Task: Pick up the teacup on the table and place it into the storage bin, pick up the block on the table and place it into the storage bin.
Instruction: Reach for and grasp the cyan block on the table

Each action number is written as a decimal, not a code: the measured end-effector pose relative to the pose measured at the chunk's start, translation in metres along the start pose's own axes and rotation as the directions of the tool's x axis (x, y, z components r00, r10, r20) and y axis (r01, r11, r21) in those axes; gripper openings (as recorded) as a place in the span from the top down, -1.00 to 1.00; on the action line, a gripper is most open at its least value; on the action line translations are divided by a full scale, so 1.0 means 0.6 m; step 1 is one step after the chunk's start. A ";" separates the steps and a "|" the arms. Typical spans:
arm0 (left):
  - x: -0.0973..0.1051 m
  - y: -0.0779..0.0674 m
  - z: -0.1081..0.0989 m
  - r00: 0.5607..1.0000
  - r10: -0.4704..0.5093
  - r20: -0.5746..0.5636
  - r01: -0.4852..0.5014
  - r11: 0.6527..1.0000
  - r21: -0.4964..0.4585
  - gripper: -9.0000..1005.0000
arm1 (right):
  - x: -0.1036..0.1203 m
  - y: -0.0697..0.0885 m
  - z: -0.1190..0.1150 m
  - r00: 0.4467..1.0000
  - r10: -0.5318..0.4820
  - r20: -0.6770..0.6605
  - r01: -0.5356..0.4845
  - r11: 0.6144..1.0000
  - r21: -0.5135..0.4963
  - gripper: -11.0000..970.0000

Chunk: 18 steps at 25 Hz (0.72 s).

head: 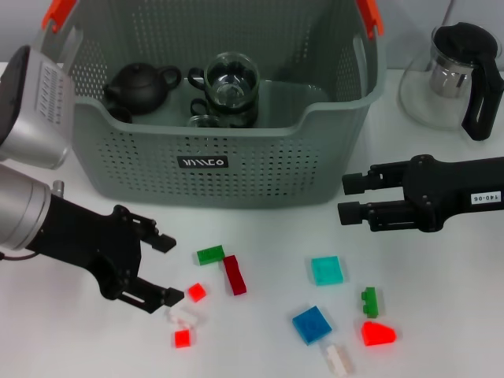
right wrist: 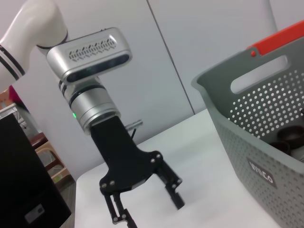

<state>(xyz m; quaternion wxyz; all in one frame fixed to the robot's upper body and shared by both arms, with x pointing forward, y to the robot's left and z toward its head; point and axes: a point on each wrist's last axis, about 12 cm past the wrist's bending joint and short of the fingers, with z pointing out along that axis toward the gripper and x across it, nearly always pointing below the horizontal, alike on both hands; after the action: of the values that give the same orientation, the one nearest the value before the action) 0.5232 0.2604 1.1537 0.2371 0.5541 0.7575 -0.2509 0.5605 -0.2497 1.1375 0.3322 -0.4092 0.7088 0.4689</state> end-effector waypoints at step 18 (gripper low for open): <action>0.104 -0.029 0.045 0.807 0.033 0.590 -0.012 0.999 -0.040 -0.80 | -0.005 -0.006 0.006 0.989 -0.050 -0.140 0.050 0.999 -0.006 -0.32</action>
<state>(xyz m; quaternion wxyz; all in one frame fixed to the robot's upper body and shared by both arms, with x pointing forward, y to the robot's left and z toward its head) 0.4914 0.2836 1.0954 0.4729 0.4537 0.6440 -0.3948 0.5653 -0.2464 1.1373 0.2926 -0.4593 0.7193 0.4314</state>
